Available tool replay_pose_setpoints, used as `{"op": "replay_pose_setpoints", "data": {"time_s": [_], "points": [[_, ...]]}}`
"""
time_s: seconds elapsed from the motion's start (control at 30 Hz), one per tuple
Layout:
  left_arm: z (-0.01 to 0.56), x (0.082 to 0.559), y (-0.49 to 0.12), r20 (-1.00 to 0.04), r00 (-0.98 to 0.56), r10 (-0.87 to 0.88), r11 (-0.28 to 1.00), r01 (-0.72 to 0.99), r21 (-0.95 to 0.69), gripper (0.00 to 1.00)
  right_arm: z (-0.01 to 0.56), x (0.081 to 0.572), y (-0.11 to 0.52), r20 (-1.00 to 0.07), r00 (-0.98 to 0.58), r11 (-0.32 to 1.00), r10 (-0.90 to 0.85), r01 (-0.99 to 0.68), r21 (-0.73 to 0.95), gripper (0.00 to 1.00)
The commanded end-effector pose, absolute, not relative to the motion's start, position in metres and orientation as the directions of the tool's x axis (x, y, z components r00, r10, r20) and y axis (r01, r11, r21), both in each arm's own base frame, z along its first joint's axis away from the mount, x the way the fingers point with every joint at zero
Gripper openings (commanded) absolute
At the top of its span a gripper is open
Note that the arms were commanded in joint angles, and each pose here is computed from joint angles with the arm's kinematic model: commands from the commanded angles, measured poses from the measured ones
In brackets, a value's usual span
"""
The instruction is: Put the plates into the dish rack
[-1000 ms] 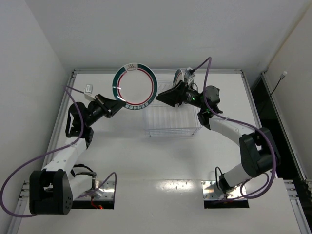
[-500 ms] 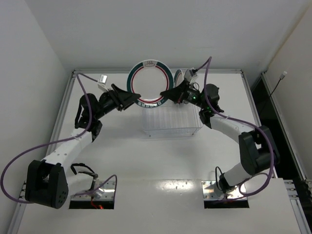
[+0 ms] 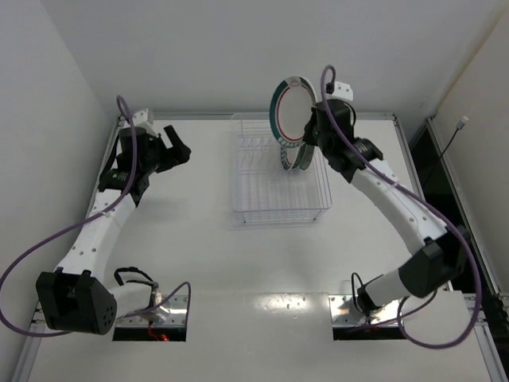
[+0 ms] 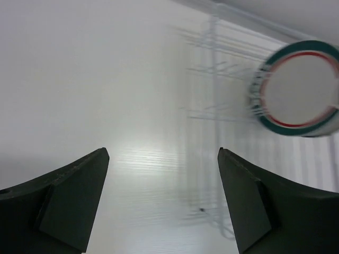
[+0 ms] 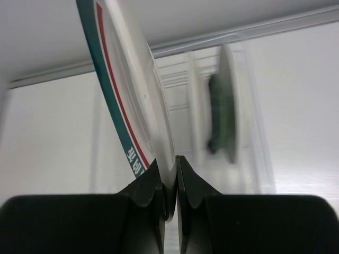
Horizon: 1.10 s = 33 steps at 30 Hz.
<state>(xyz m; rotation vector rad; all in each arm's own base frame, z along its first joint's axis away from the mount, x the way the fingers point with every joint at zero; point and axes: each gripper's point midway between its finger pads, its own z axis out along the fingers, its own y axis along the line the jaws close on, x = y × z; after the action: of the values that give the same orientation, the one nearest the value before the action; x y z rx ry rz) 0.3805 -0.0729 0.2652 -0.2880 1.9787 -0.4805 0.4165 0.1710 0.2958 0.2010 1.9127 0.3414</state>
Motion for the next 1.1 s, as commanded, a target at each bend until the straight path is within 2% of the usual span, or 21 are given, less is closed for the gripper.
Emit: {"op": "replay_pose_setpoints", "data": {"time_s": [0.0, 0.1, 0.17, 0.27, 0.57, 0.8, 1.07], "points": [[0.236, 0.359, -0.012, -0.854, -0.419, -0.308, 0.947, -0.220, -0.233, 0.82, 0.272, 0.430, 0.119, -0.904, -0.407, 0.965, 0.133, 0.262, 0.024, 0.00], [0.225, 0.349, -0.003, -0.872, -0.373, -0.316, 0.938, -0.258, -0.230, 0.82, 0.288, 0.448, 0.126, -0.919, -0.386, 0.951, 0.083, 0.306, -0.042, 0.00], [0.214, 0.340, 0.006, -0.880, -0.357, -0.314, 0.931, -0.299, -0.210, 0.82, 0.274, 0.457, 0.129, -0.905, -0.424, 0.936, 0.018, 0.325, -0.134, 0.00], [0.211, 0.334, 0.014, -0.885, -0.347, -0.310, 0.922, -0.335, -0.192, 0.83, 0.283, 0.469, 0.139, -0.908, -0.418, 0.917, -0.031, 0.350, -0.192, 0.00], [0.209, 0.343, 0.009, -0.880, -0.366, -0.301, 0.927, -0.328, -0.181, 0.83, 0.243, 0.484, 0.163, -0.861, -0.488, 0.876, -0.141, 0.344, -0.338, 0.00], [0.206, 0.344, 0.003, -0.873, -0.384, -0.303, 0.933, -0.305, -0.190, 0.83, 0.212, 0.487, 0.187, -0.833, -0.530, 0.895, -0.158, 0.280, -0.348, 0.00], [0.203, 0.345, 0.003, -0.867, -0.389, -0.311, 0.931, -0.310, -0.194, 0.83, 0.194, 0.489, 0.202, -0.827, -0.552, 0.929, -0.110, 0.238, -0.282, 0.00]]}}
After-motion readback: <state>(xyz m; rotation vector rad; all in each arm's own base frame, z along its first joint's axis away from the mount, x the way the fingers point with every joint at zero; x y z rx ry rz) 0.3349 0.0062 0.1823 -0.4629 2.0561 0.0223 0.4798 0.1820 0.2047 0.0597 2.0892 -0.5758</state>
